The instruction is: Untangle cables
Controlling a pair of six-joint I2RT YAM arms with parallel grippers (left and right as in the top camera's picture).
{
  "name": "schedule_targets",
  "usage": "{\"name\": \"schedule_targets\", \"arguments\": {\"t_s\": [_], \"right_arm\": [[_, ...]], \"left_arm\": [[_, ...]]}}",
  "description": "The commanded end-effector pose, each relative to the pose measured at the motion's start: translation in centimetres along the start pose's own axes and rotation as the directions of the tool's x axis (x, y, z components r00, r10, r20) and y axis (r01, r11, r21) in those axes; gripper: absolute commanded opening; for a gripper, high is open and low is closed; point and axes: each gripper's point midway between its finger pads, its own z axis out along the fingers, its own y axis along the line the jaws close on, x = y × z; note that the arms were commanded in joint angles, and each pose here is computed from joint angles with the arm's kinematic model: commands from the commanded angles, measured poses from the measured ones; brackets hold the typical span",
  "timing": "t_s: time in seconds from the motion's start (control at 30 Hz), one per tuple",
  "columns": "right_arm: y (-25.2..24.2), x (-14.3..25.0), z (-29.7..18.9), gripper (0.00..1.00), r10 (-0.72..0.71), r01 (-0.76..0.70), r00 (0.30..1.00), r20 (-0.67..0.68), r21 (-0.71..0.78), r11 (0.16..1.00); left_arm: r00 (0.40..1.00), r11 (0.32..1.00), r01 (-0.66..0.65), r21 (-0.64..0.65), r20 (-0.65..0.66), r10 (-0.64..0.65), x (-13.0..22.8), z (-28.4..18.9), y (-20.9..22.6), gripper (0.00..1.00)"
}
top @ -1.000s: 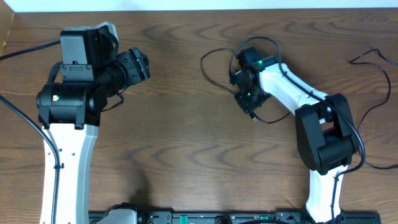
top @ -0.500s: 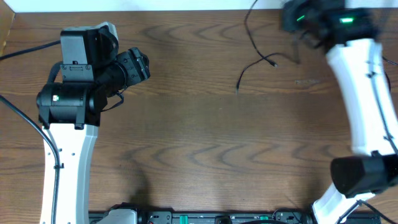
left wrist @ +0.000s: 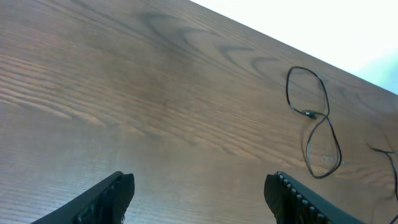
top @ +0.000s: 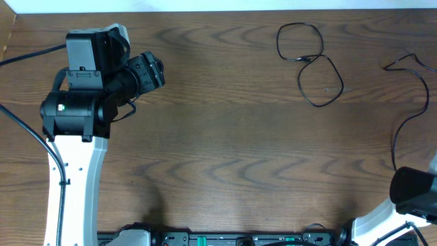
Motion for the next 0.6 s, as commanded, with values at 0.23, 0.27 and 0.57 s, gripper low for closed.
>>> {"name": "schedule_targets", "arguments": {"t_s": [0.23, 0.27, 0.57], "right_arm": [[7.1, 12.8, 3.6, 0.79, -0.125, 0.027, 0.897, -0.423, -0.231, 0.973], [7.6, 14.0, 4.0, 0.83, -0.12, 0.014, 0.881, -0.457, -0.229, 0.973], [11.5, 23.5, 8.3, 0.86, -0.069, -0.073, 0.74, -0.669, -0.182, 0.981]], "left_arm": [[1.0, 1.0, -0.018, -0.015, 0.006, 0.018, -0.3, 0.0, 0.3, 0.72], [1.0, 1.0, -0.018, -0.015, 0.006, 0.018, -0.3, 0.0, 0.3, 0.73], [1.0, 1.0, -0.015, -0.02, -0.008, 0.015, 0.0, 0.0, 0.4, 0.98]]}}
